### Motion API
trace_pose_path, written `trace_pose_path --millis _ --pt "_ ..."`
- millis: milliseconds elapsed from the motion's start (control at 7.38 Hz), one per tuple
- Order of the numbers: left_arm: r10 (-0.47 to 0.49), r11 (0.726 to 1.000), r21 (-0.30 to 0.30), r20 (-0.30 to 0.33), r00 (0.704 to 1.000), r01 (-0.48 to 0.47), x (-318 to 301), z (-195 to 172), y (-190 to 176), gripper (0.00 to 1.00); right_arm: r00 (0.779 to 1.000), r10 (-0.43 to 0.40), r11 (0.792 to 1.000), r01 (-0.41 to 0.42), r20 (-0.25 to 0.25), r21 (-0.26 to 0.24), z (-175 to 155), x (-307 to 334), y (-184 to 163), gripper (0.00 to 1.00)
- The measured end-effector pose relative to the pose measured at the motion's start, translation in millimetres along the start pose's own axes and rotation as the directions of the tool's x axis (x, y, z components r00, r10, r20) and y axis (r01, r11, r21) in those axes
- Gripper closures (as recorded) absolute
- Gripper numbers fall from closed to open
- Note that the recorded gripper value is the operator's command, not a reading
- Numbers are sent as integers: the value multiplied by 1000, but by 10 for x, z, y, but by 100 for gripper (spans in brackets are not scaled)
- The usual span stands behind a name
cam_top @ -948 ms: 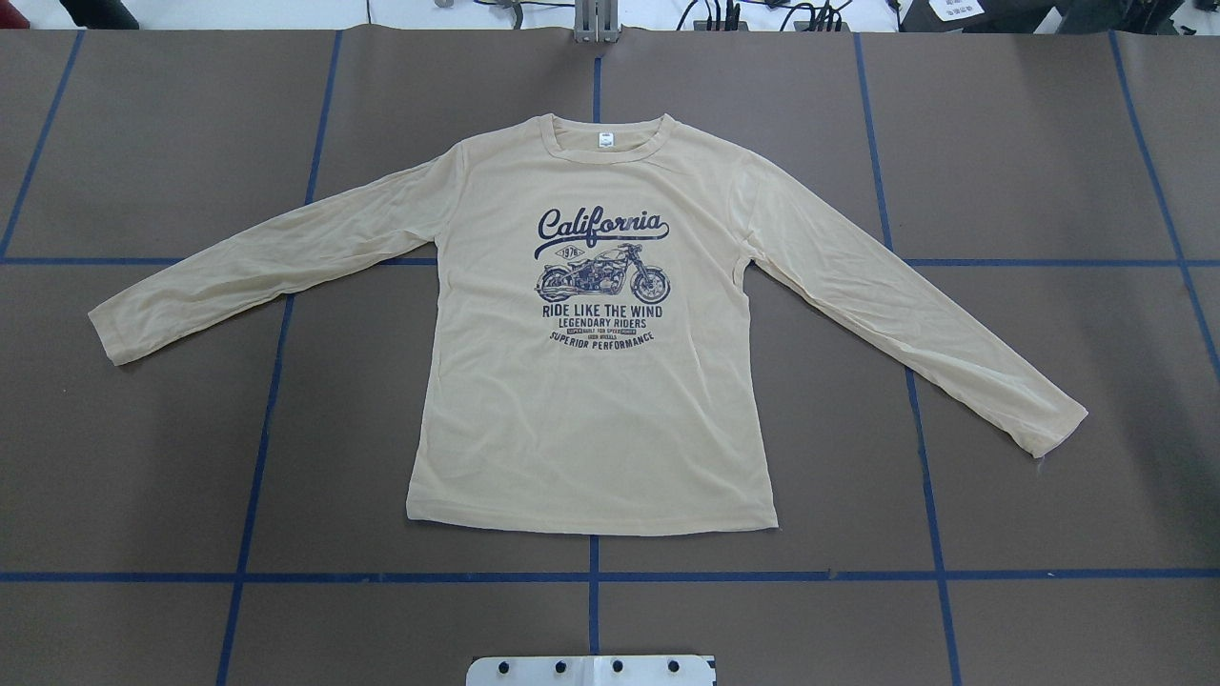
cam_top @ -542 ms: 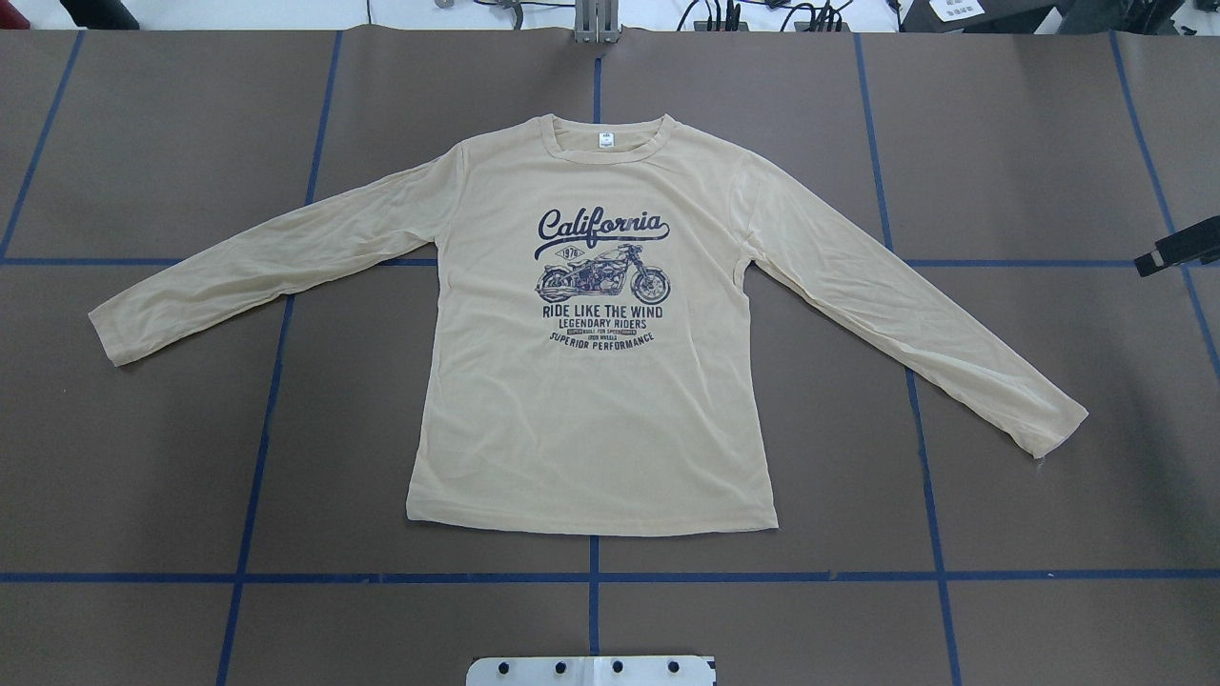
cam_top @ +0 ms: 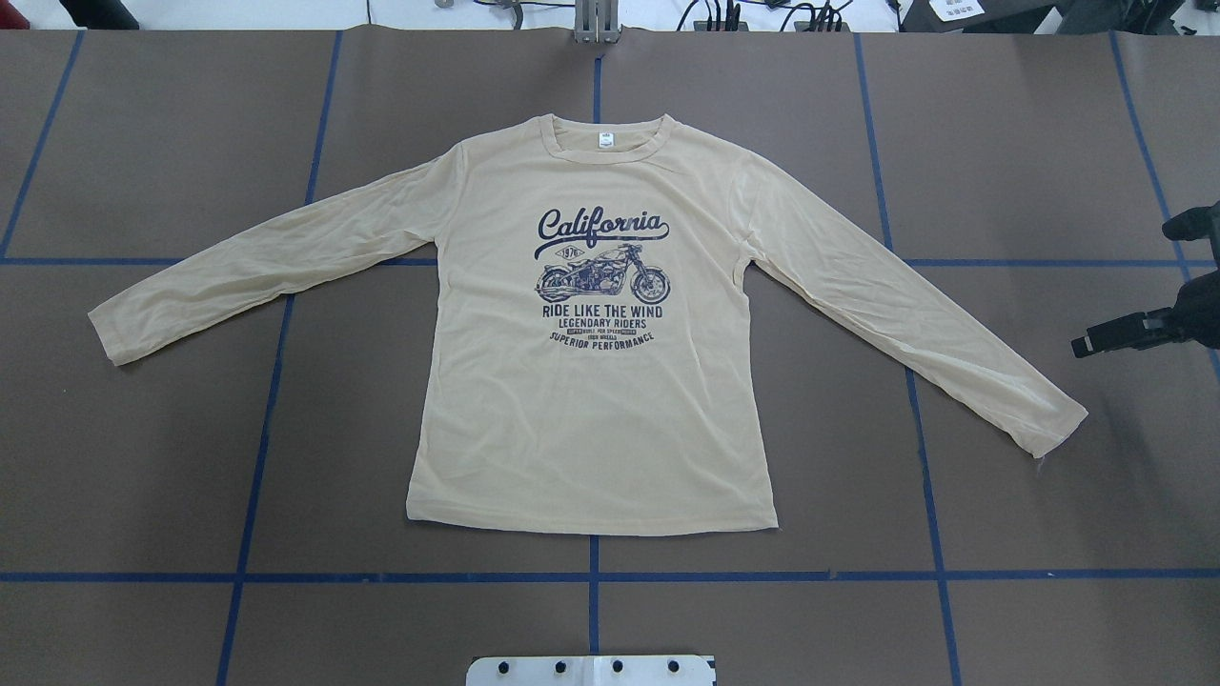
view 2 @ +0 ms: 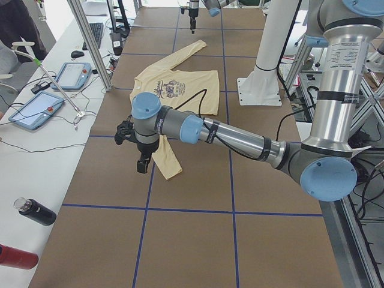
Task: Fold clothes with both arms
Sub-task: 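Lower the right gripper and pinch the sleeve cuff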
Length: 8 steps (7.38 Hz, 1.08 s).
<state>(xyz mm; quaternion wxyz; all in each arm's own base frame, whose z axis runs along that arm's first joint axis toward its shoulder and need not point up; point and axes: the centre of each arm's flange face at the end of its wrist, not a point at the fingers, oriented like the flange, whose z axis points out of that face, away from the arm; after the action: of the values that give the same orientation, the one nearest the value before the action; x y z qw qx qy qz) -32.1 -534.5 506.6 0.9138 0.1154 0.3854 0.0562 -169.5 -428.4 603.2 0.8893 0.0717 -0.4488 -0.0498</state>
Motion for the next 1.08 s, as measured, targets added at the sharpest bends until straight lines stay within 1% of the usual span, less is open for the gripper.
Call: trace_pose_path --millis 406,677,813,948,1084 --pt "7 1000 8 -13 1000 -7 58 -55 73 0 999 -10 999 8 -44 -39 414 -259 294 1" --pt "8 1000 8 -17 1000 -8 65 -60 102 0 997 -25 998 21 -70 -54 560 -334 379 1" --pt "7 1000 8 -17 1000 -7 62 -58 108 0 997 -25 998 21 -77 -60 584 -321 413 6" --pt "7 1000 7 -17 1000 -7 60 -56 113 0 996 -23 998 18 -82 -66 592 -297 444 17" --pt "6 1000 7 -17 1000 -6 57 -55 116 0 996 -22 997 16 -82 -71 591 -283 464 33"
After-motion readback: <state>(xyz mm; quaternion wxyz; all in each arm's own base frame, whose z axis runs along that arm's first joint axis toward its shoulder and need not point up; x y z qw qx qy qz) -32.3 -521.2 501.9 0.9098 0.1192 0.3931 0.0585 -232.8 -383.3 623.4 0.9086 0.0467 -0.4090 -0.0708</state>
